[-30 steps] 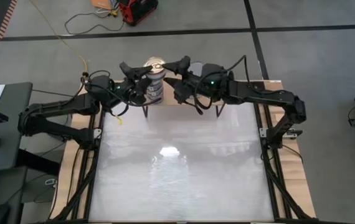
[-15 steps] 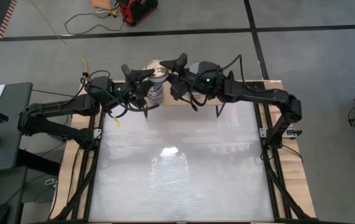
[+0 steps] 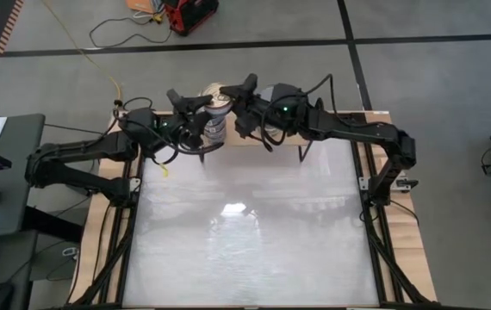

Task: Stack canned seafood by type on shelf
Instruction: Stack the blue tuna can on top of the other blue tuna can on the shelf

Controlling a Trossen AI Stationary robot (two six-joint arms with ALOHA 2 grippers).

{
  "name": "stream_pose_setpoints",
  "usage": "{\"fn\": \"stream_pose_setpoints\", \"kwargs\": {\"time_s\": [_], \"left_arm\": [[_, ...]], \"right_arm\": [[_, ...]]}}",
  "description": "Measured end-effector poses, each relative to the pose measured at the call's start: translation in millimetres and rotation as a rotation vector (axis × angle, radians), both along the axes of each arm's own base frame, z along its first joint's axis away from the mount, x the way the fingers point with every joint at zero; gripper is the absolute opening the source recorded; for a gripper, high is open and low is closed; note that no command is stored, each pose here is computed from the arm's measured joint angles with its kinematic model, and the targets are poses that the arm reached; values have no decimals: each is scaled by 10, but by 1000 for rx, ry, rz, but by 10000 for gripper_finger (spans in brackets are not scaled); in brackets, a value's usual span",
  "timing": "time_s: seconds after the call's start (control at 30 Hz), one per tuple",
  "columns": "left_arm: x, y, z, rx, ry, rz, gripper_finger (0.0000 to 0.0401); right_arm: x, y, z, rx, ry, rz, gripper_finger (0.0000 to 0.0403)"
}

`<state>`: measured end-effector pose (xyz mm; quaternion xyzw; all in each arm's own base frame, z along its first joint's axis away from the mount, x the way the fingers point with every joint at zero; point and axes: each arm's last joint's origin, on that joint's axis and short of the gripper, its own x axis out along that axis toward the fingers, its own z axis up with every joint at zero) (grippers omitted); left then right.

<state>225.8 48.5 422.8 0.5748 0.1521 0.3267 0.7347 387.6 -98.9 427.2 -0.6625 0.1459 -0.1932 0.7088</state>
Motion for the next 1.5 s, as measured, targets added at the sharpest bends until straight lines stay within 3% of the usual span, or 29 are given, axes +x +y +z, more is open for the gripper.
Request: {"fn": "stream_pose_setpoints", "kwargs": {"time_s": [0.2,0.43,0.73,0.93,1.23,1.5], "left_arm": [[-105,-70,68,-76,-99,50,256],[-125,-133,36,-94,-60,83,288],[-330,-208,91,-169,-121,140,291],[-487,-215,157,-284,-282,176,291],[-503,-217,60,-406,-301,148,291],[-581,-220,108,-465,-340,25,291]], "right_arm": [[-34,-45,90,-16,-49,-25,219],[-70,-106,123,-15,-69,-61,219],[-77,-162,42,44,-13,-92,219],[-14,-175,-76,57,48,-100,219],[163,-120,-250,39,90,-76,220],[192,-89,-263,33,85,-69,220]]}}
